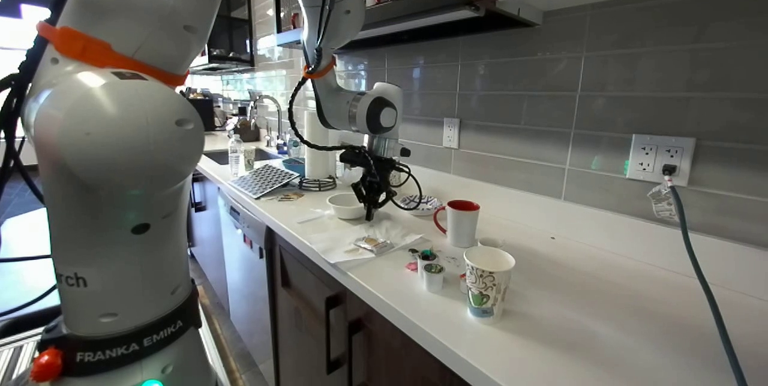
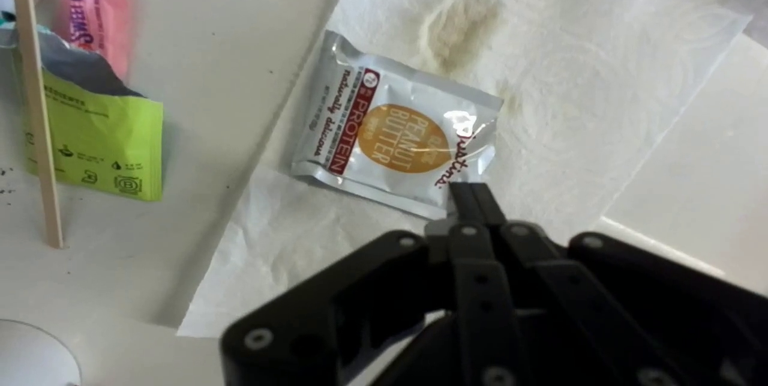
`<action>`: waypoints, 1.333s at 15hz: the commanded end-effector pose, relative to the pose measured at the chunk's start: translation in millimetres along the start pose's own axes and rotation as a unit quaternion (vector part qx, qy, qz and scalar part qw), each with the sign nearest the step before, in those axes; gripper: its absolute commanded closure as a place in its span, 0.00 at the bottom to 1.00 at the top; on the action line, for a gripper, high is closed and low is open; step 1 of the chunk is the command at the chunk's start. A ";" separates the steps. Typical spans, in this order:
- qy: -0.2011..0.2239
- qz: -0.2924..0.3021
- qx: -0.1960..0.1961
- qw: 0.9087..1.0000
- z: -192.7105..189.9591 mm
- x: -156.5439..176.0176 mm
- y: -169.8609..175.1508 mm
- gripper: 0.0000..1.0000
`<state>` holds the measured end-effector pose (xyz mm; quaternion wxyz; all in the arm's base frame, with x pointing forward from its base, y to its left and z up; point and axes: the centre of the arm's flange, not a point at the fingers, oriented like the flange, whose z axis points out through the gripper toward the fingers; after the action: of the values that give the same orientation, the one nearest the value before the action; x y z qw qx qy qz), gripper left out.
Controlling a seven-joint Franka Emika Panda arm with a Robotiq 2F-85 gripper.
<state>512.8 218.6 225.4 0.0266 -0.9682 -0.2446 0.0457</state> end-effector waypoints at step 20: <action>0.064 0.044 -0.034 0.996 26.4 -3.2 -7.3 1.00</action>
<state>510.8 222.6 212.1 0.0191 -0.9744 -0.2227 -0.0229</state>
